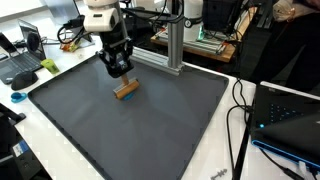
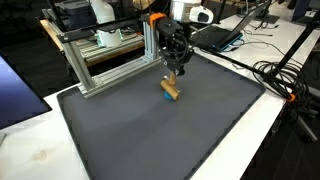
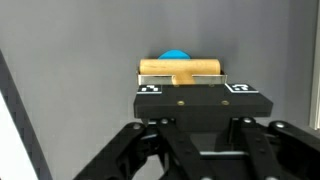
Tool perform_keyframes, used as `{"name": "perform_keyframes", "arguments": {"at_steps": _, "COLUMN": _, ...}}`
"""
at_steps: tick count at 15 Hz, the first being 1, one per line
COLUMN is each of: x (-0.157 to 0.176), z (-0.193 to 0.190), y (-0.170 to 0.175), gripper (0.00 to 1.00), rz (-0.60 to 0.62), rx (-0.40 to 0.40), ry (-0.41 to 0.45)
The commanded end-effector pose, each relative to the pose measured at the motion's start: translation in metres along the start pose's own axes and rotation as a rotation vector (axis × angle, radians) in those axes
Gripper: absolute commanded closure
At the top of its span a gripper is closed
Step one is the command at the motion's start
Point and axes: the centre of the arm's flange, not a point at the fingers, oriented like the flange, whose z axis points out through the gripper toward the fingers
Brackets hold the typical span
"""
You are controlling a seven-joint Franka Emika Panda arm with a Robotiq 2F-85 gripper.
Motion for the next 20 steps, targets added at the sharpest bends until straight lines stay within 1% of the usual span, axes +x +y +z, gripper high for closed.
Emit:
{"name": "perform_keyframes", "arguments": {"at_steps": 1, "x": 0.014, "z": 0.027, "y": -0.001, "gripper": 0.78, "rz": -0.016, "rx": 0.022, "ry": 0.054}}
{"name": "perform_keyframes", "arguments": {"at_steps": 8, "x": 0.017, "z": 0.028, "y": -0.003, "gripper": 0.78, "rz": -0.021, "rx": 0.021, "ry": 0.050}}
{"name": "perform_keyframes", "arguments": {"at_steps": 15, "x": -0.007, "z": 0.033, "y": -0.007, "gripper": 0.78, "rz": 0.010, "rx": 0.033, "ry": 0.013}}
{"name": "perform_keyframes", "arguments": {"at_steps": 20, "x": -0.010, "z": 0.036, "y": -0.008, "gripper": 0.78, "rz": 0.012, "rx": 0.034, "ry": -0.008}}
